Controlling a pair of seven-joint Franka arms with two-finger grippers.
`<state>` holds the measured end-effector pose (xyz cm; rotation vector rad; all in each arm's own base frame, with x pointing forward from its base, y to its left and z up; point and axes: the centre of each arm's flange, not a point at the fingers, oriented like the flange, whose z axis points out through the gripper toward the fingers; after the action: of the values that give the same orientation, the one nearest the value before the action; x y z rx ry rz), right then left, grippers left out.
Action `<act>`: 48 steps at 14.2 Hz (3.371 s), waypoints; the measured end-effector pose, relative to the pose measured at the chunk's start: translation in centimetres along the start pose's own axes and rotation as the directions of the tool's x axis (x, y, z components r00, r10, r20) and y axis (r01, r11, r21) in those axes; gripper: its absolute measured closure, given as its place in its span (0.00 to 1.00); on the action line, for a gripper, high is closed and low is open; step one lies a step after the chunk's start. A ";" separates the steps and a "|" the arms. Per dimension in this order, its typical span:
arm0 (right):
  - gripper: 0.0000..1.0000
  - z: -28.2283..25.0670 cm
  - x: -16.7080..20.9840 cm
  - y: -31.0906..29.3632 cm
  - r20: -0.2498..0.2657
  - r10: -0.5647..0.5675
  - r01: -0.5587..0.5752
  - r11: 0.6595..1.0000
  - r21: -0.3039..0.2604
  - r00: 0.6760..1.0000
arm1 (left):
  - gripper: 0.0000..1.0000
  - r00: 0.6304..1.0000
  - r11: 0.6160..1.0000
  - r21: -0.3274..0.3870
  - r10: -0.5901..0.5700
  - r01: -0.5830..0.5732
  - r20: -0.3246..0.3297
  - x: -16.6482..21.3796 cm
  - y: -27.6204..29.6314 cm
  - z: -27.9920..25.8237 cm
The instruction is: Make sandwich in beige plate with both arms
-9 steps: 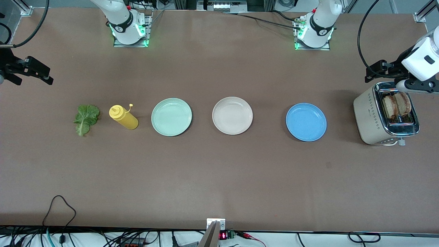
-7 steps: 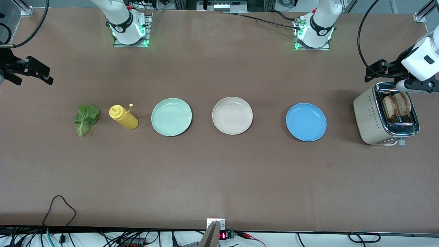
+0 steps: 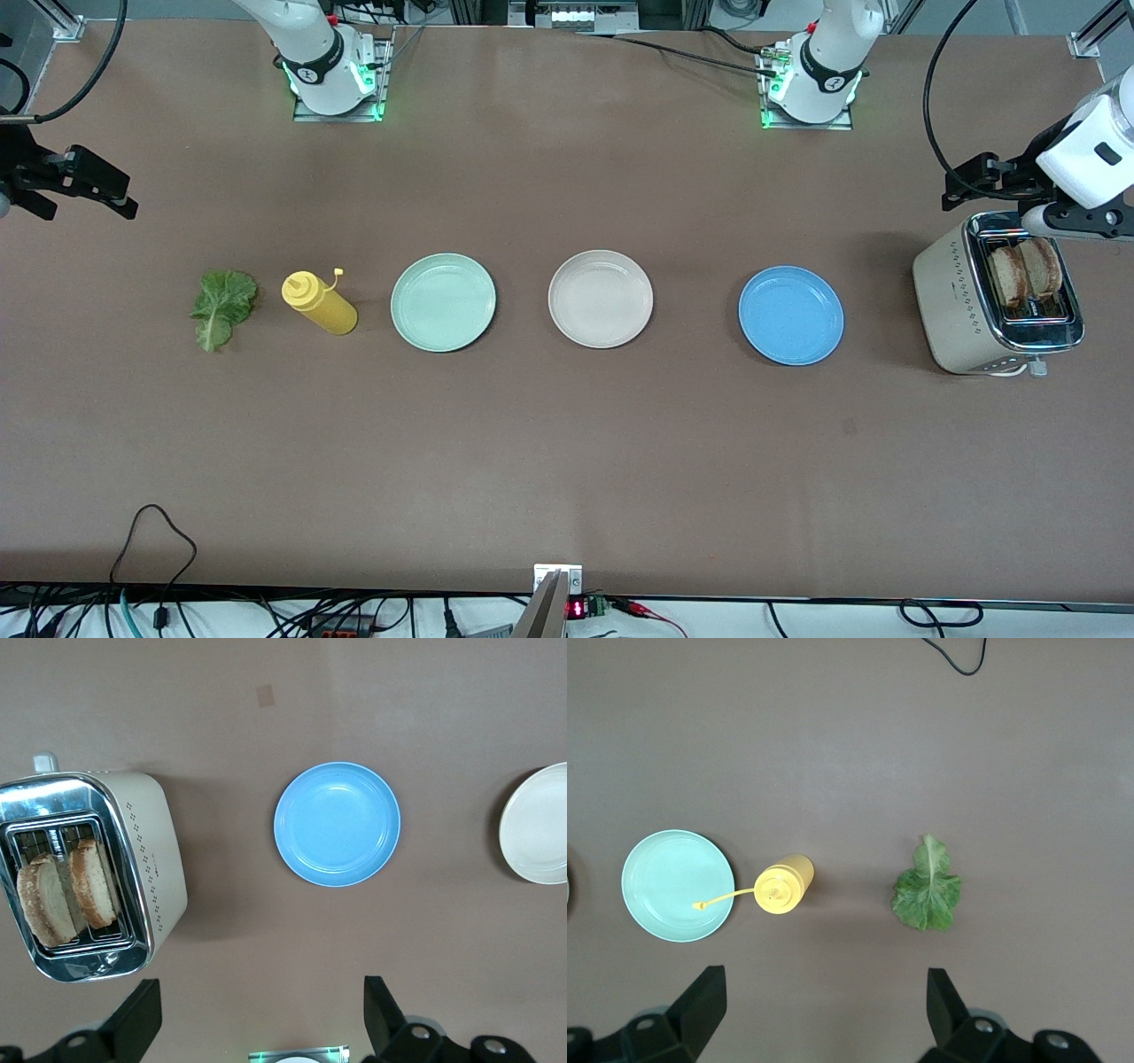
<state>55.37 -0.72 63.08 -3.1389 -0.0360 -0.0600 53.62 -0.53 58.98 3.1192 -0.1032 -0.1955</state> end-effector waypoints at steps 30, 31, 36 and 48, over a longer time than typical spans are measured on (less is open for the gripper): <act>0.00 0.0 0.0 0.0 0.001 0.000 0.000 1.000 0.000 1.000 | 0.11 0.992 0.980 0.197 -0.026 0.001 0.122 3.2 -15.6 20.2; 0.00 0.0 0.0 0.0 0.001 0.000 0.000 1.000 0.000 1.000 | 0.18 0.992 0.980 0.197 -0.028 0.003 0.123 3.0 -15.7 20.6; 0.00 0.0 0.0 0.0 0.001 0.000 0.000 1.000 0.000 1.000 | 0.59 0.989 0.980 0.194 -0.063 0.036 0.136 2.0 -16.2 21.6; 0.00 0.0 0.0 0.0 0.001 0.000 0.000 1.000 0.000 1.000 | 0.92 0.984 0.971 0.209 -0.138 0.113 0.109 1.1 -16.2 19.1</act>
<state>55.36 -0.73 63.08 -3.1389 -0.0356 -0.0588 53.35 15.33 39.57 3.3161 0.0796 -0.4045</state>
